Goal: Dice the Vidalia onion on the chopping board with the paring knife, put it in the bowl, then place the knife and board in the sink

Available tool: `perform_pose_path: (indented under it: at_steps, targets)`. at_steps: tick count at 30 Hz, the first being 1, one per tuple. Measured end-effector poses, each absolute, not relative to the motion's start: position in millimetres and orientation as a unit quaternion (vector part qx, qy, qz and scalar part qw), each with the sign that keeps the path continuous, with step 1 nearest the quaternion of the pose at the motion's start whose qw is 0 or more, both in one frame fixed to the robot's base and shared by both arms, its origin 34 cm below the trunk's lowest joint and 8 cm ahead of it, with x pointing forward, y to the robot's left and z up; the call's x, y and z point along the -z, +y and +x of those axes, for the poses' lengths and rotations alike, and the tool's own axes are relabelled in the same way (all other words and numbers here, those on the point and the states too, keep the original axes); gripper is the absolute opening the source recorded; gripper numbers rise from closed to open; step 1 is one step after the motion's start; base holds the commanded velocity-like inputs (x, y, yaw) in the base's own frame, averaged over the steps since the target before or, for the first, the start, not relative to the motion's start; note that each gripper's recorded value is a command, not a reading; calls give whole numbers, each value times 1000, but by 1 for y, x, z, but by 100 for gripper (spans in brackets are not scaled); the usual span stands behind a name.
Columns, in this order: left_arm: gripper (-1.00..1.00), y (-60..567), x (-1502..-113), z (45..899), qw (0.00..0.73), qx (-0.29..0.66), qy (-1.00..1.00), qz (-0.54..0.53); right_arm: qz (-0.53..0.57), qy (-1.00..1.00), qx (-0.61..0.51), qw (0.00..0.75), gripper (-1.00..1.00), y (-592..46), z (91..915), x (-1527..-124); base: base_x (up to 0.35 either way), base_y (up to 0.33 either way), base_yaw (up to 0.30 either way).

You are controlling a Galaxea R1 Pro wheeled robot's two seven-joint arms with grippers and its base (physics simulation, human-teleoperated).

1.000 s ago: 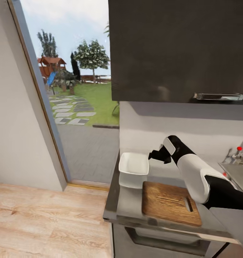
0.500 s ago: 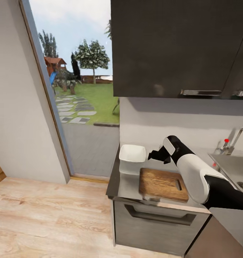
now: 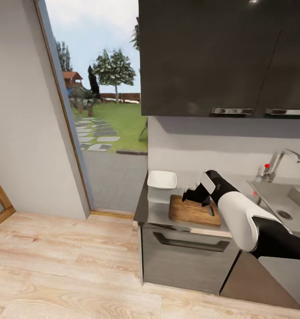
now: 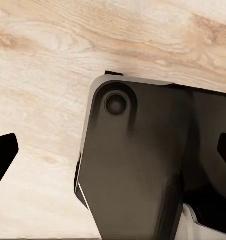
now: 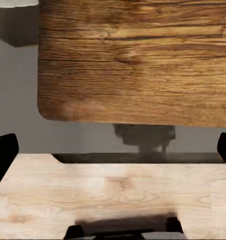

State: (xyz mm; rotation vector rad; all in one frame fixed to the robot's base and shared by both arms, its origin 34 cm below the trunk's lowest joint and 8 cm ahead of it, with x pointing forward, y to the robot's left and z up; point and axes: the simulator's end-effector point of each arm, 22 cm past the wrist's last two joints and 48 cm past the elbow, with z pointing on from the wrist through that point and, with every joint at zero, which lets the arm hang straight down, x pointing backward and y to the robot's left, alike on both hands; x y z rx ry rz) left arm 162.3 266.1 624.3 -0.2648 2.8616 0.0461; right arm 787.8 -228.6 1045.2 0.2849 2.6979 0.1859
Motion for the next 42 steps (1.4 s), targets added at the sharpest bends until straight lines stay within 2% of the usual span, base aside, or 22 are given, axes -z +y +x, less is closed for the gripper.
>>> perform_pose_path:
  at_steps: [14, 30, 37, 42]
  targets:
    - [100, 266, -624, 162, 133, -16, 987, -91, 92, 977, -44, 189, 100, -234, 775, -1023, -335, 0, 0]
    - [100, 266, -624, 162, 133, -16, 987, -91, 75, 981, 15, 180, 100, -245, 718, -904, -283, 0, 0]
    - [100, 266, -624, 163, 134, -16, 987, -92, 83, 970, 59, 223, 100, -269, 598, -760, -18, 0, 0]
    - [100, 263, -625, 166, 138, -14, 986, -94, 49, 961, 79, 262, 100, -272, 540, -720, -1, 0, 0]
